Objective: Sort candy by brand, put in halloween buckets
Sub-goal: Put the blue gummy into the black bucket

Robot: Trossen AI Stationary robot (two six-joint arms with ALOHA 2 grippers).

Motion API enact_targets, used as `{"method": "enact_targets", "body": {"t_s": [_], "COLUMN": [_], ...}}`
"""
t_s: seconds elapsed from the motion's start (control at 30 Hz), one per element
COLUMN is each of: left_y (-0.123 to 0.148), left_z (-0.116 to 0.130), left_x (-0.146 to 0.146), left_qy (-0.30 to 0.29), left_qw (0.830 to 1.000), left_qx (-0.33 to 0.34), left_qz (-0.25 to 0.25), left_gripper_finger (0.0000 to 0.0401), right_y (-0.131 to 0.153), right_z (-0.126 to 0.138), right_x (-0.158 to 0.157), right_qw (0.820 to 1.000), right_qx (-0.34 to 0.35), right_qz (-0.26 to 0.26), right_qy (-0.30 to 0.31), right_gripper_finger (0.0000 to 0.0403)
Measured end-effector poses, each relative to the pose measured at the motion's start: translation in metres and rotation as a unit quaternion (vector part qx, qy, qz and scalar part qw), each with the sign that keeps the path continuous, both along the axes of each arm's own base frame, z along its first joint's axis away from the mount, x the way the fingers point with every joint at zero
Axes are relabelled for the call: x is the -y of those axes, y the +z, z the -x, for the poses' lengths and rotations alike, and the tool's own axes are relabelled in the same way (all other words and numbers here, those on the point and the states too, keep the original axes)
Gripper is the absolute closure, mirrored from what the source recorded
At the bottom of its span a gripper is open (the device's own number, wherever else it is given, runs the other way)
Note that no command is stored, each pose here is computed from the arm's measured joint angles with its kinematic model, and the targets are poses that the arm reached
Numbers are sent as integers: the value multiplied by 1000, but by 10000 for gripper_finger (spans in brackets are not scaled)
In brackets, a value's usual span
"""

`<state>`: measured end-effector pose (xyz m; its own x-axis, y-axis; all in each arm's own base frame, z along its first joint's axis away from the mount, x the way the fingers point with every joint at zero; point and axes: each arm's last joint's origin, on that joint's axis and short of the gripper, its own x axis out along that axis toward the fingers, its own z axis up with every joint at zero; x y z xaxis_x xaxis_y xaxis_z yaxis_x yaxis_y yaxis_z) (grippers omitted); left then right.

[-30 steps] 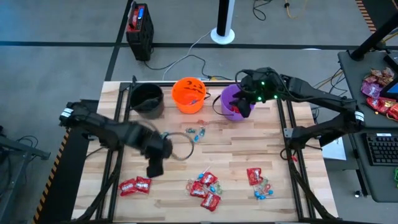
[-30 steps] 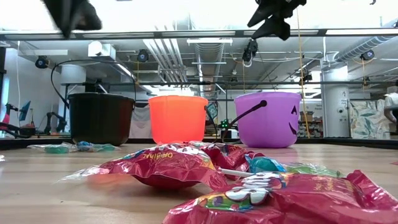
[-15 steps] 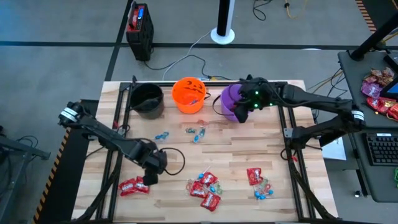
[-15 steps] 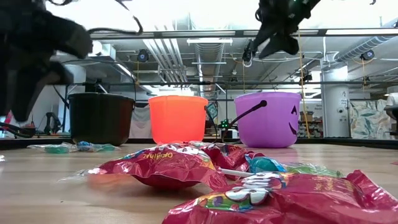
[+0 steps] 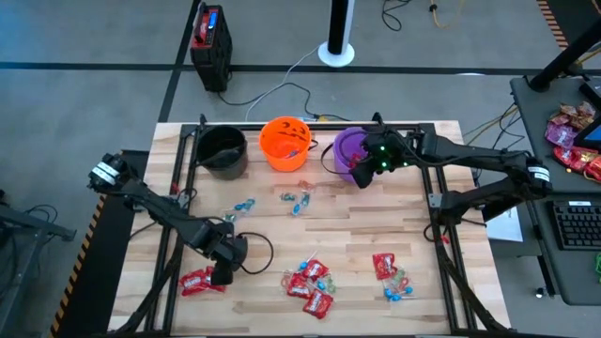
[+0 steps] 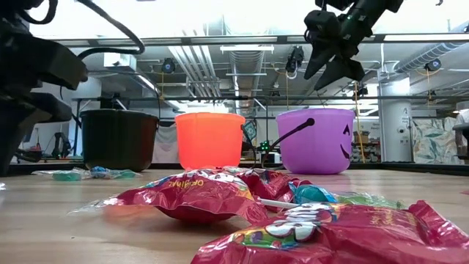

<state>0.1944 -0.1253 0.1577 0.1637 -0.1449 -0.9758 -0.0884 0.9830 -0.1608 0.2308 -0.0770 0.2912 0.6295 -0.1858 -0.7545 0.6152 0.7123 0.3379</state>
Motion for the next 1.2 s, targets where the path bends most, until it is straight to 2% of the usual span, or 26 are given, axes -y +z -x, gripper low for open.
{"method": "enact_targets", "body": {"t_s": [0.1, 0.3, 0.6, 0.77, 0.97, 1.1, 1.2], "left_y": [-2, -12, -22, -23, -22, -16, -1], "left_z": [0, 6, 9, 10, 10, 4, -3], "left_x": [2, -2, -4, -5, -5, -2, 3], "left_qy": [-4, 13, 21, 21, 22, 22, 20], "left_qw": [1000, 1000, 1000, 1000, 999, 999, 999], "left_qx": [12, 5, 21, 21, 22, 27, 36], "left_qz": [7, -12, -2, -8, -10, -7, -7], "left_gripper_finger": [241, 242, 251, 292, 383, 388, 395], "right_y": [0, 0, 0, 0, 1, 1, 2], "right_z": [0, 0, 0, 0, -1, -1, -1], "right_x": [0, 1, 1, 2, 2, 2, 2], "right_qw": [1000, 1000, 1000, 1000, 1000, 999, 999], "right_qx": [0, -3, -3, -3, 4, 3, 4], "right_qz": [1, 9, 14, 16, 22, 27, 30], "right_qy": [-3, -11, -20, -22, -19, -18, -16], "right_gripper_finger": [202, 202, 202, 202, 202, 202, 202]}}
